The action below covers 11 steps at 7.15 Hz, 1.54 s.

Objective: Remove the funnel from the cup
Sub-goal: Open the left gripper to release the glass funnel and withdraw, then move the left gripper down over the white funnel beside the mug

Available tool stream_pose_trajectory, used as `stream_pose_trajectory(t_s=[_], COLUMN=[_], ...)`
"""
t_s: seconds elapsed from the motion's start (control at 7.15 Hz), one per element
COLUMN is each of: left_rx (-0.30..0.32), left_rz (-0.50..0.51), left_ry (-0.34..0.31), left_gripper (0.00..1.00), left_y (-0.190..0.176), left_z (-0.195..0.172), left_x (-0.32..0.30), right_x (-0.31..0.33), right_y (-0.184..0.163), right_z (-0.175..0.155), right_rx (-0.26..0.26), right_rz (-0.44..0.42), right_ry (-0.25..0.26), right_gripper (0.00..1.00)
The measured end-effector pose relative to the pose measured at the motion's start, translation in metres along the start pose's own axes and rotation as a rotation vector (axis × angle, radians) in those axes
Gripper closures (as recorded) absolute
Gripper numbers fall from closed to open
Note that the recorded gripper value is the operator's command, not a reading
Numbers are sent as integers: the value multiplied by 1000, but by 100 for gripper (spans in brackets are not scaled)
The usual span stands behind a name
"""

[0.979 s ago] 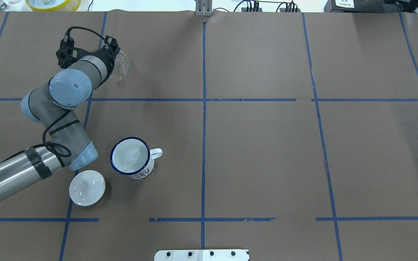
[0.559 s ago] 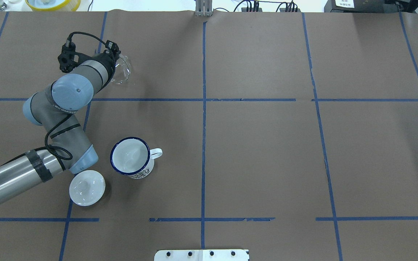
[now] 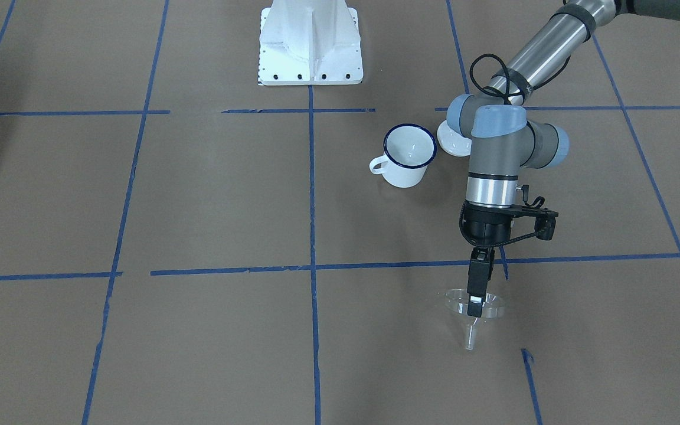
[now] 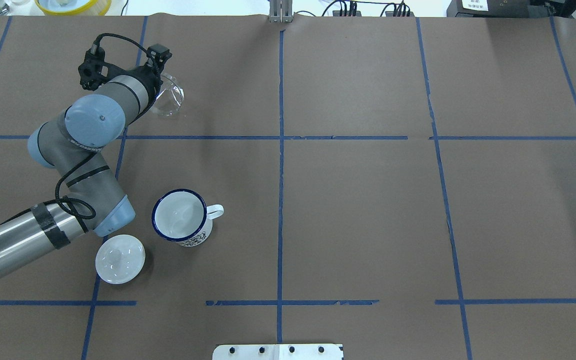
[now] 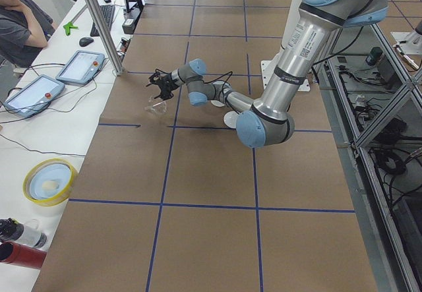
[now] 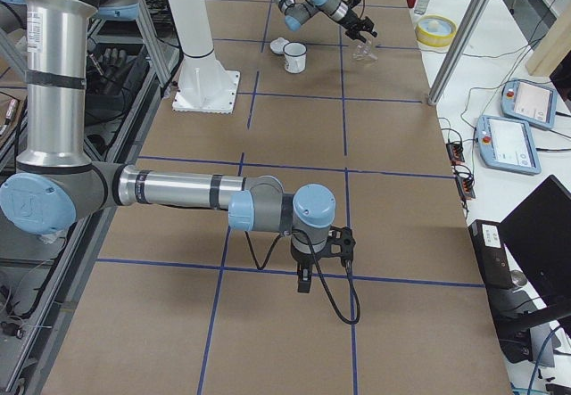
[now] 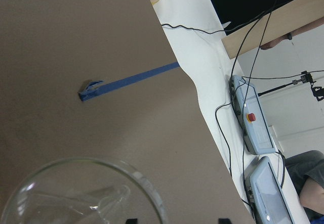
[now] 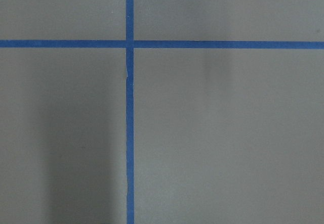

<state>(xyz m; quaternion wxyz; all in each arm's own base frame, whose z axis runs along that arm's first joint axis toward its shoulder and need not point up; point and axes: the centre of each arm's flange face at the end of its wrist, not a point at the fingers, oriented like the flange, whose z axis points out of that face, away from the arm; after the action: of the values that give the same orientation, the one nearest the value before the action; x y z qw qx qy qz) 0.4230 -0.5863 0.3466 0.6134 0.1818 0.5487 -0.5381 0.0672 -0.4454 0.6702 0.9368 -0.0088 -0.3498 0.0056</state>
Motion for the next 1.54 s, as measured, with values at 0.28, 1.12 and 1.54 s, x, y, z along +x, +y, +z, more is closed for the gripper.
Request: stream_pose_trajectory(t_s=[0.28, 1.12, 1.54], left_rx=[-153, -570, -735], left_rz=[203, 686, 815], left_ry=[-30, -300, -454], left_gripper=[0, 0, 0], left_y=[-15, -83, 4], left_z=[-53, -244, -259], left_x=[0, -39, -95], right_x=[0, 0, 0], right_y=[0, 0, 0], right_z=[0, 0, 0], right_rx=[0, 0, 0], right_rz=[0, 0, 0], right_ry=[0, 0, 0], right_gripper=[0, 0, 0])
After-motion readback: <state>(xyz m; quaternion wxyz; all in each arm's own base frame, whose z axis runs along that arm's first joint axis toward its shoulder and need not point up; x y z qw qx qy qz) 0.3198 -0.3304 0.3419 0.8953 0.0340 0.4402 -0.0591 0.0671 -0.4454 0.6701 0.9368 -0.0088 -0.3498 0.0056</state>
